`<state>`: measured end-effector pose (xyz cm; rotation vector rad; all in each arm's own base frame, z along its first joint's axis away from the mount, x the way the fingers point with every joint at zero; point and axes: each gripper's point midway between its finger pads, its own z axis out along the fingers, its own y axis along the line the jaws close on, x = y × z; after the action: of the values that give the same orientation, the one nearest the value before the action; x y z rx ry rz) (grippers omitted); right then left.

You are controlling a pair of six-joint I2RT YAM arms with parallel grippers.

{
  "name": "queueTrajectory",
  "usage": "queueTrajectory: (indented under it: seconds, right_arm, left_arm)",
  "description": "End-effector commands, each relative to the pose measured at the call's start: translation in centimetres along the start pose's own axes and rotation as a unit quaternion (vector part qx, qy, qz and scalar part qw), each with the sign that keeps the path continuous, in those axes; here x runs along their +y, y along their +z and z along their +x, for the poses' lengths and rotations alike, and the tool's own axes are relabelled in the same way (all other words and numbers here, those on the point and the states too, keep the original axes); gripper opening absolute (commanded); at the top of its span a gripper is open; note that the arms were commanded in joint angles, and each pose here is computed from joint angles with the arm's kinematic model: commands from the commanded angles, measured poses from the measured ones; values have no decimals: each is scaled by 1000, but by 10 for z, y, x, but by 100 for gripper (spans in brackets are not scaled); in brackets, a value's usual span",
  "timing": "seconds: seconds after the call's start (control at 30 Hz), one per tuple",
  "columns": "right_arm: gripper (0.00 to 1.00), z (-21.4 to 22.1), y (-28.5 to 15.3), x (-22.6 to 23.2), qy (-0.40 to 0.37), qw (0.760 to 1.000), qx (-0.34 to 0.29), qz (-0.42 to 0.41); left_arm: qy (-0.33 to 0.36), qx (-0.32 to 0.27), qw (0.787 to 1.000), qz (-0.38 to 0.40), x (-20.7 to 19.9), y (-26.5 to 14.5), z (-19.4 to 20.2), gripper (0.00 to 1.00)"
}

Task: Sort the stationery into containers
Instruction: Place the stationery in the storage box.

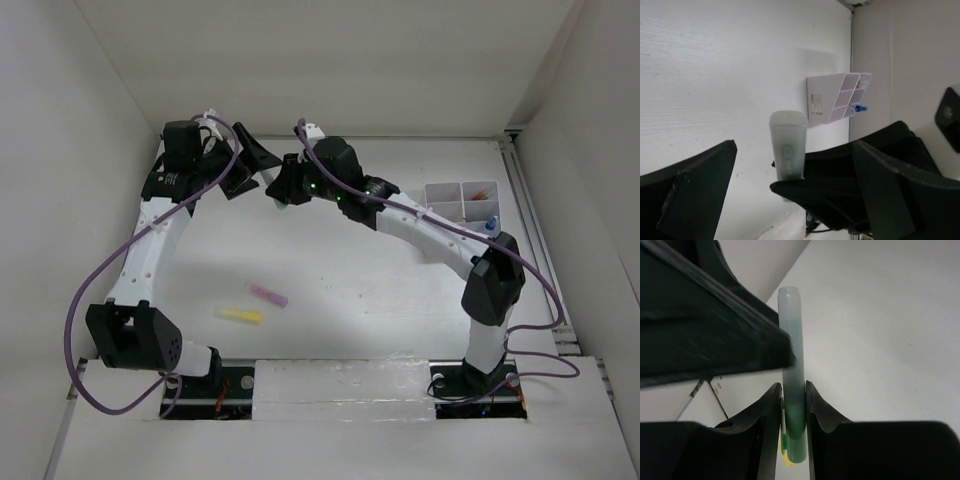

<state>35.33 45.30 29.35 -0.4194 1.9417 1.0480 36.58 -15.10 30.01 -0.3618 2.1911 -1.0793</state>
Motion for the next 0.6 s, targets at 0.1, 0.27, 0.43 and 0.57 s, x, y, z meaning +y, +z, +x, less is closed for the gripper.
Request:
queueTrajectory:
  seconds: [0.1,0.27,0.43,0.57]
  right_arm:
    - [0,-17,-30,-38,36,998,-23,37]
    - [0,-14,-87,-97,102,982,-28,154]
    - [0,-6,-173,-165,177,939,-52,290]
    - [0,4,-226,-188,219,902,-73,366]
  left_arm:
    - [31,-61,998,-7,-22,-12,-39,100]
    - [19,-55,997,-44,-5,-8,-37,100]
    - [7,-34,997,-69,18,2,-24,100]
    - [8,-27,997,-75,22,3,-20,100]
